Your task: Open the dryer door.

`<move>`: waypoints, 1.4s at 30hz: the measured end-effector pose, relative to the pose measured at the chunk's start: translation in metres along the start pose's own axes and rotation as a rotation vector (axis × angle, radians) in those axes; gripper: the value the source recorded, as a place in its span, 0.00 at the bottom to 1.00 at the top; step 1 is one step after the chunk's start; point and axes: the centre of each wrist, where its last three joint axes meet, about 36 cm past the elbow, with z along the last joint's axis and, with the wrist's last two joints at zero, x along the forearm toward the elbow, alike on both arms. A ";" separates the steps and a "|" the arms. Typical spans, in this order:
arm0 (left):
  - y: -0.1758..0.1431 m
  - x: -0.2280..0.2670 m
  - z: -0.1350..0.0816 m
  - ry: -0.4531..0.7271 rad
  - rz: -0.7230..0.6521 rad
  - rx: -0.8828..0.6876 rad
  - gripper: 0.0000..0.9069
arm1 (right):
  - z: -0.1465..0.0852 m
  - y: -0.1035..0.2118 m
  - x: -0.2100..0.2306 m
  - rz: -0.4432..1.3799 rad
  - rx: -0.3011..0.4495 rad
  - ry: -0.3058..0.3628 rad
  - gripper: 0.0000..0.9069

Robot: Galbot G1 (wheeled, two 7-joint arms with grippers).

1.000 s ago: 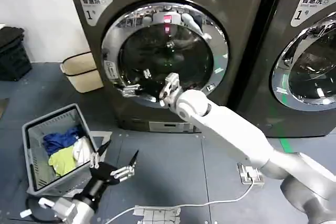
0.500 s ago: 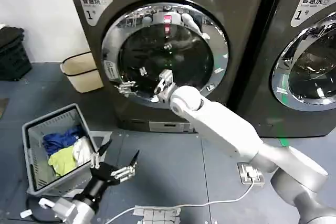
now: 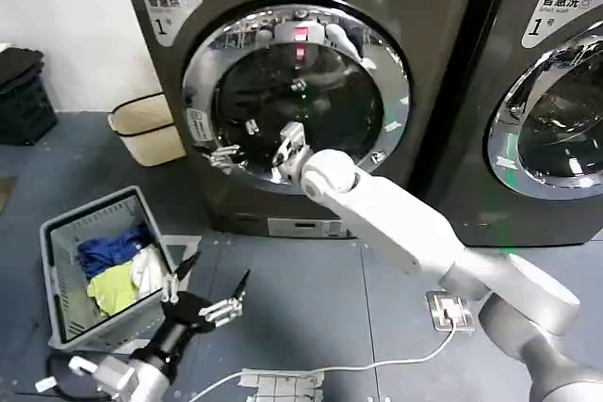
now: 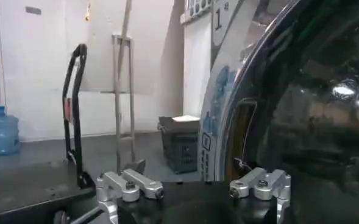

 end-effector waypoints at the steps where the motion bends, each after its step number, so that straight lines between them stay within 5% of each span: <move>1: 0.000 0.000 0.000 0.000 0.000 -0.001 1.00 | 0.000 -0.001 -0.001 0.000 -0.001 0.001 1.00; 42: -0.001 0.003 -0.007 -0.019 0.003 -0.006 1.00 | -0.001 0.013 -0.050 -0.097 0.002 0.030 1.00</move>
